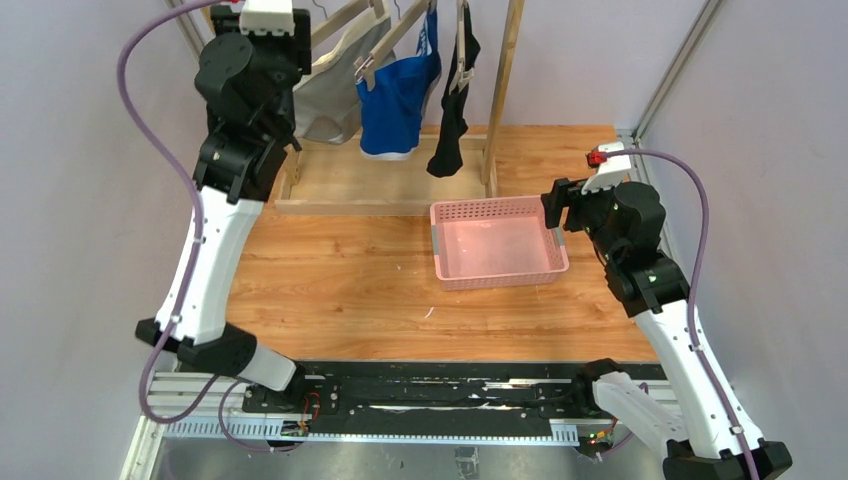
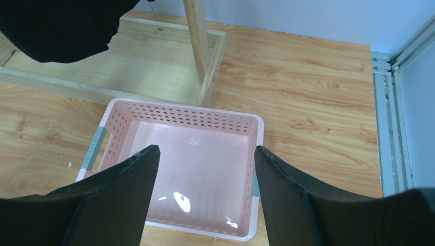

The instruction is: Remove the underwear clipped to the hanger

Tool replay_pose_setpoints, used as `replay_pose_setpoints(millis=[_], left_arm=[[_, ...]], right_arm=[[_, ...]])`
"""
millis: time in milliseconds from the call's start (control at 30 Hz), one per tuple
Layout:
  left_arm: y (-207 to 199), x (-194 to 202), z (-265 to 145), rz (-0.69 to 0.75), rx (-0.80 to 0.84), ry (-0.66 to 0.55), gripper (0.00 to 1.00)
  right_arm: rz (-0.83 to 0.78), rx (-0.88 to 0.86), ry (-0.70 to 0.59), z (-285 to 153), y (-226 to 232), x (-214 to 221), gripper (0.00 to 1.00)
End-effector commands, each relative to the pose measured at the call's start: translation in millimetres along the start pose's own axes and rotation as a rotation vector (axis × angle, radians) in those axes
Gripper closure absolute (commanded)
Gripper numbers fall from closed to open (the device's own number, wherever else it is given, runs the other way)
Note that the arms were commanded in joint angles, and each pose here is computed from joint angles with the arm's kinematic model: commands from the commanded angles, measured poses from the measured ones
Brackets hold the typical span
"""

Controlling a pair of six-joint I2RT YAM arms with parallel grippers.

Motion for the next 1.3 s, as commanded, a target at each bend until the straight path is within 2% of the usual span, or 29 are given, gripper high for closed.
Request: replay_pose_setpoints(millis=[0,200,400,700,800,1000,1267], left_arm=[[0,14,24,0.101,0.000,0.090,0.30],[1,19,49,0.014,0.076,0.084,0.24],[-2,30,60,0.032,0.138,0.090,0.25],[-13,41,66,-0.020,0.250,0.084,0.42],[-21,49,67,-0.019,0.288,0.104,0.44],[-33,55,71,-0.031,0.327,0.109,0.37],[-39,63,78,-0.029,0.326,0.115,0.34]], right_arm=[[0.004,-0.060,0.039,-4,11,11,0.31],[0.003,-0.077,0.076,-5,14,23,0.34],[0.002,-0.115,0.071,-9,20,26,0.34],[-0.001,-0.140,0.079,-11,26,28,0.35],[-0.007,-0.149,0.083,-11,27,29,0.35],[-0.007,-0.176,0.103,-13,33,35,0.35],[-0.014,-0.188,0.121,-16,36,41,0.36]])
Point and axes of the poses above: each gripper's point midway between its finger pads, its own z axis out along the fingers, its own y axis along the line the jaws close on, x = y × z, the point moved 2 cm from there along -z, back along the fingers, and after that the axes turned 13 degrees about z, right-handed, at the moved point
